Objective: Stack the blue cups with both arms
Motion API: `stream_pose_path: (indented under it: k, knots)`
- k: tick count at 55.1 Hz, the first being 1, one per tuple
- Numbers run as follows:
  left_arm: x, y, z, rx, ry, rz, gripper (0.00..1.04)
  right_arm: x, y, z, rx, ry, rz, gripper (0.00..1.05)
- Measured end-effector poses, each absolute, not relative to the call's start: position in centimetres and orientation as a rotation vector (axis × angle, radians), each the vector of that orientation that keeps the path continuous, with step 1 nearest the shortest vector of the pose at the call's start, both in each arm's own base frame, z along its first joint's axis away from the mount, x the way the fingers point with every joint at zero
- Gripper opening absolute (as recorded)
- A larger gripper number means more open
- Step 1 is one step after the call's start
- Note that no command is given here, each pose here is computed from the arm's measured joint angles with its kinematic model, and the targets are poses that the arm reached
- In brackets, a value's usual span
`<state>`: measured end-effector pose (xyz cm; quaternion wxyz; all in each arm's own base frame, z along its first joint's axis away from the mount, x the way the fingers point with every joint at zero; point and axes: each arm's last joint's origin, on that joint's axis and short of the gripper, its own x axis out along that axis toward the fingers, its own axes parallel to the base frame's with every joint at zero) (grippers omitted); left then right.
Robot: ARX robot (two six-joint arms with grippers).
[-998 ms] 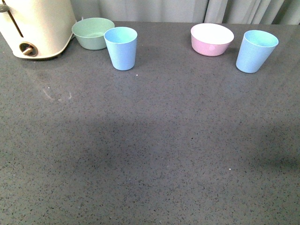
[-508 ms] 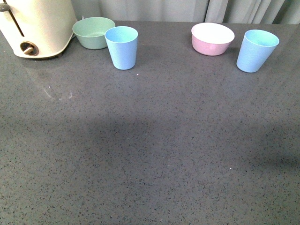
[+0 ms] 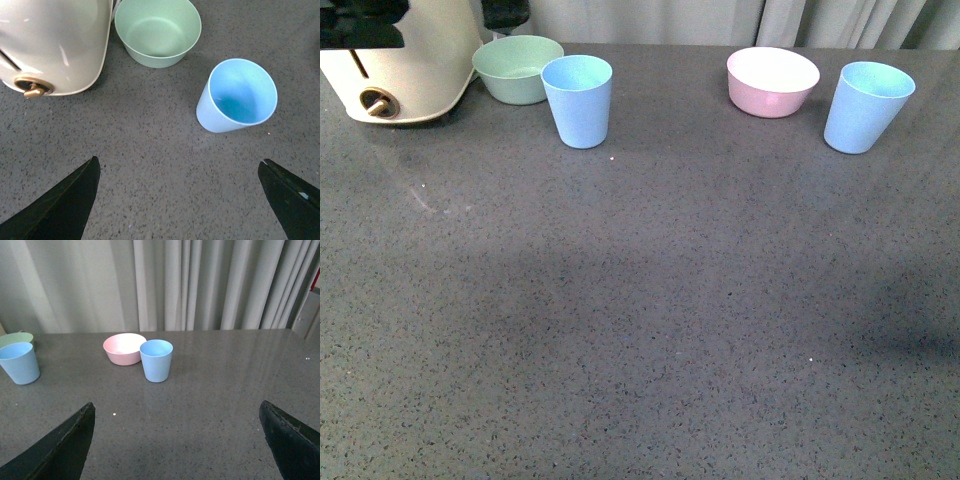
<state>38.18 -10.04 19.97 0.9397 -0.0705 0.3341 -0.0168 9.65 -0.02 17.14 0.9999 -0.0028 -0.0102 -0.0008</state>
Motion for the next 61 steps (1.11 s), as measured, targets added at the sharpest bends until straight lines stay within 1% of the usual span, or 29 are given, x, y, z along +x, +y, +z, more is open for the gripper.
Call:
stream_pose_path:
  k: [7,23,37,61]
  knots:
    - [41.1,-11.8,19.2,-0.127,0.738,-0.001,0.96,9.6,0.0,17.1,-0.006,-0.020,-0.002,0.96]
    - [44.3,-14.3,18.8,-0.132,0.780,0.045,0.96,9.7,0.0,17.1,-0.006,-0.020,-0.002,0.96]
    - [46.1,-15.7,17.5,-0.134,0.811,0.069,0.96,9.7,0.0,17.1,-0.006,-0.020,-0.002,0.96]
    - [48.1,-16.8,15.3,-0.139,0.870,0.113,0.96,9.6,0.0,17.1,-0.006,-0.020,-0.002,0.96]
